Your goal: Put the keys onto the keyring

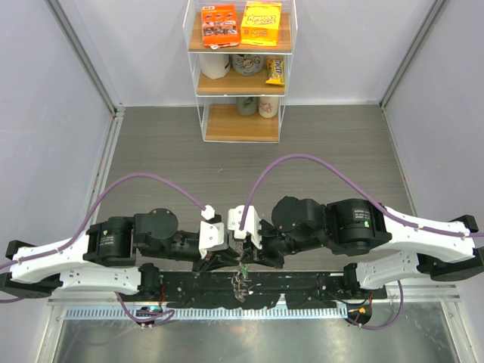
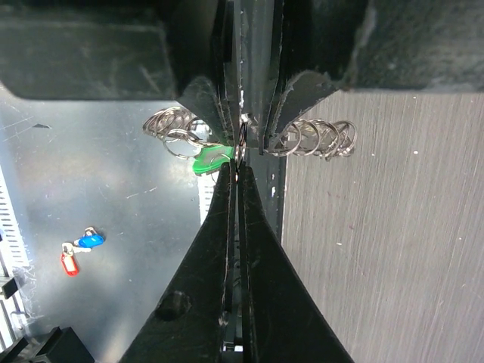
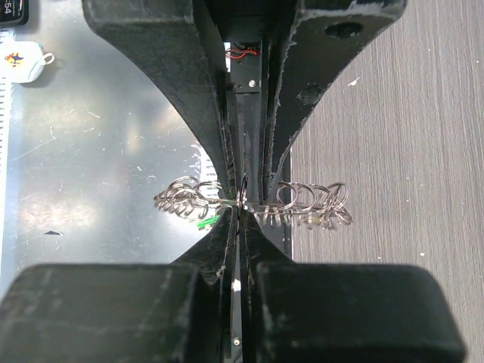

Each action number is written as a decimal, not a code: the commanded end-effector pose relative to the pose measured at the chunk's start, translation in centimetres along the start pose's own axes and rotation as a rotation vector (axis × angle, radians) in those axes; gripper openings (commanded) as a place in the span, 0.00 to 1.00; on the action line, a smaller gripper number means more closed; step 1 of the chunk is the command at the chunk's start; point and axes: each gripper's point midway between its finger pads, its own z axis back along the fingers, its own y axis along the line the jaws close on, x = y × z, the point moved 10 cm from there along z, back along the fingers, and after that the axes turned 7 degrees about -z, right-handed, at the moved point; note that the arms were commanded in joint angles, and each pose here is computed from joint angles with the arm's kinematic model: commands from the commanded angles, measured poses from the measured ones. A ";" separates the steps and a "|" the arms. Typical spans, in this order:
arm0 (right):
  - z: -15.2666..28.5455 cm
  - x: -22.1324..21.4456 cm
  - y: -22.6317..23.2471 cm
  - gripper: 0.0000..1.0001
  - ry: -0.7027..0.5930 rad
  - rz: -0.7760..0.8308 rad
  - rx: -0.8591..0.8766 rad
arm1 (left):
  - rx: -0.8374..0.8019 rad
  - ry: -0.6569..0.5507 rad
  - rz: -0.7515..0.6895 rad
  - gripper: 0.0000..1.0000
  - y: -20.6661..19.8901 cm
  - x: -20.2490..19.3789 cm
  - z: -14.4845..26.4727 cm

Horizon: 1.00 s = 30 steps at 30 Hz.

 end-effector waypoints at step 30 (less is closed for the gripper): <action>0.5 1.8 0.3 0.06 -0.150 -0.004 0.013 | -0.002 -0.116 -0.032 0.24 0.0 0.9 0.6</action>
